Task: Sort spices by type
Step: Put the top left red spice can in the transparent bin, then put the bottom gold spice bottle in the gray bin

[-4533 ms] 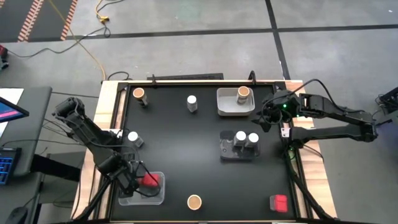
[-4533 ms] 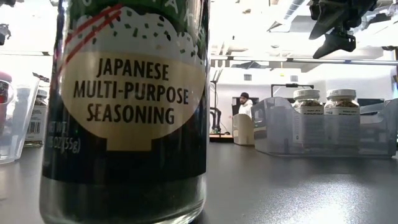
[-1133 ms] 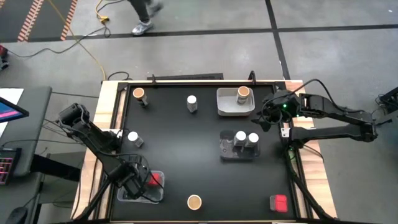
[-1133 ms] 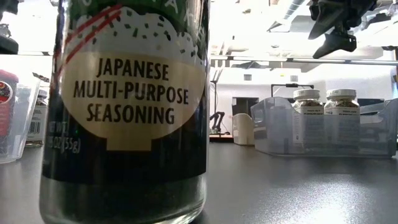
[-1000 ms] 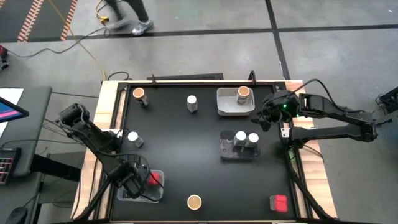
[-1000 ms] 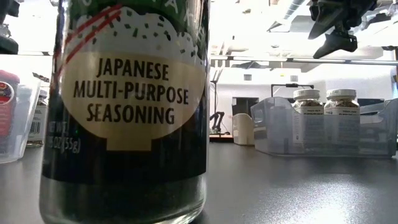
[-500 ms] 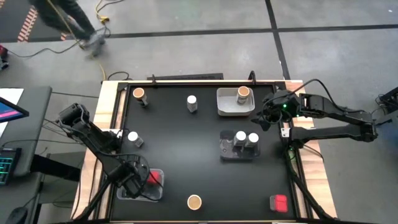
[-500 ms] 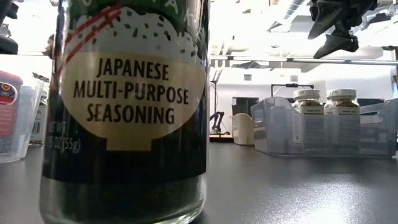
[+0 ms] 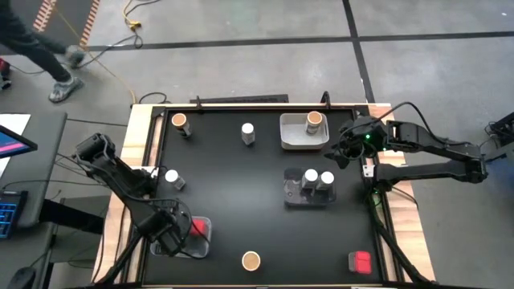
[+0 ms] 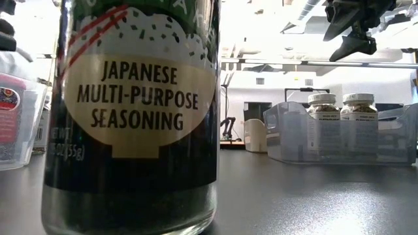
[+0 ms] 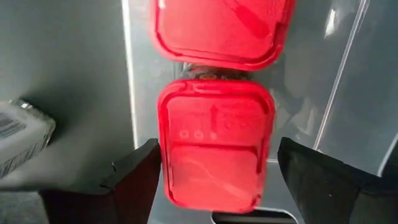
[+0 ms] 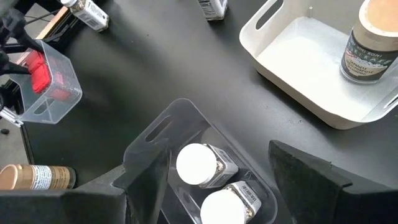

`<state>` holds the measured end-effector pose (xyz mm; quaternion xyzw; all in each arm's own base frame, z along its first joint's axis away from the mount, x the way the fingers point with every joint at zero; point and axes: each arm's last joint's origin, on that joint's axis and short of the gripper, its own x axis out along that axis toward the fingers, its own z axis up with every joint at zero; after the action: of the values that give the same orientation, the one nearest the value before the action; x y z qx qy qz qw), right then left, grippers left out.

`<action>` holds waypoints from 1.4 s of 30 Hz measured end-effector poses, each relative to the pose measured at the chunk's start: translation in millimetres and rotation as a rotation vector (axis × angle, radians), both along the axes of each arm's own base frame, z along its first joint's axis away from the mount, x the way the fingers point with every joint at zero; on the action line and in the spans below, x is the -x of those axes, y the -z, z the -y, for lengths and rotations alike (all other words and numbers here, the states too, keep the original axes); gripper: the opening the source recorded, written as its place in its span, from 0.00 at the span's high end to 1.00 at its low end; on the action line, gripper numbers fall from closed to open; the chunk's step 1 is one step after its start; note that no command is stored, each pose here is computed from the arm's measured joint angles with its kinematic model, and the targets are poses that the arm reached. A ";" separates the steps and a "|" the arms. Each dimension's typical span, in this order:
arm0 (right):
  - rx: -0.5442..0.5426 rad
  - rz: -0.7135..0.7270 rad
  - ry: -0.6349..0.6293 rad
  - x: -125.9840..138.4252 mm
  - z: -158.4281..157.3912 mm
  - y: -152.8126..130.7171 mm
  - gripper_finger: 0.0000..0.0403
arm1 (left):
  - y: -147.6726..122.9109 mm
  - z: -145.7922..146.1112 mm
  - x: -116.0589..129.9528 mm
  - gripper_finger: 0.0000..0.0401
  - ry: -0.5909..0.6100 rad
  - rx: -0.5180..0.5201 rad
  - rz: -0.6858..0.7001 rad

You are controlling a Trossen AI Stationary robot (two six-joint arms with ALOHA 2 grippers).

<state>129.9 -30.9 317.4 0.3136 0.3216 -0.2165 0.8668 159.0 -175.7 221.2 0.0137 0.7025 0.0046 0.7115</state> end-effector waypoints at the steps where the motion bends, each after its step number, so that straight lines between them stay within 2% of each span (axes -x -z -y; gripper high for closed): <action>1: 0.001 0.000 -0.001 0.0 0.0 0.0 0.26 | -2.9 0.2 -0.2 0.23 -0.008 -0.003 -0.001; 13: 0.015 -0.004 -0.015 0.0 0.0 0.0 0.26 | -50.4 9.4 -8.7 0.23 -0.024 0.063 0.063; 20: 0.070 0.006 -0.064 -1.5 0.2 -1.6 0.26 | -88.8 14.8 -18.0 0.23 0.095 0.091 0.226; 24: 0.120 0.055 -0.103 -7.2 0.1 -5.6 0.26 | -111.8 12.5 -26.0 0.23 0.057 0.056 0.377; 26: 0.151 0.081 -0.128 -10.3 -0.1 -7.9 0.26 | -119.6 10.7 -31.2 0.23 -0.010 0.032 0.467; 29: 0.198 0.101 -0.167 -16.5 0.1 -9.6 0.26 | -126.2 4.0 -43.7 0.23 -0.099 -0.027 0.609; 32: 0.235 0.113 -0.200 -26.2 0.8 -9.4 0.26 | -128.8 -8.5 -59.2 0.23 -0.161 -0.060 0.674; 39: 0.328 0.165 -0.341 -57.5 -7.2 -11.0 0.26 | -137.4 -42.1 -96.5 0.23 -0.098 -0.150 0.787; 42: 0.348 0.188 -0.418 -71.3 -18.4 -21.7 0.26 | -138.6 -57.2 -105.9 0.23 -0.069 -0.190 0.787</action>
<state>201.2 -12.5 339.1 0.1058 0.2557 -0.0551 0.9594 264.9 -118.5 359.8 0.0531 0.3731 0.0980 0.9211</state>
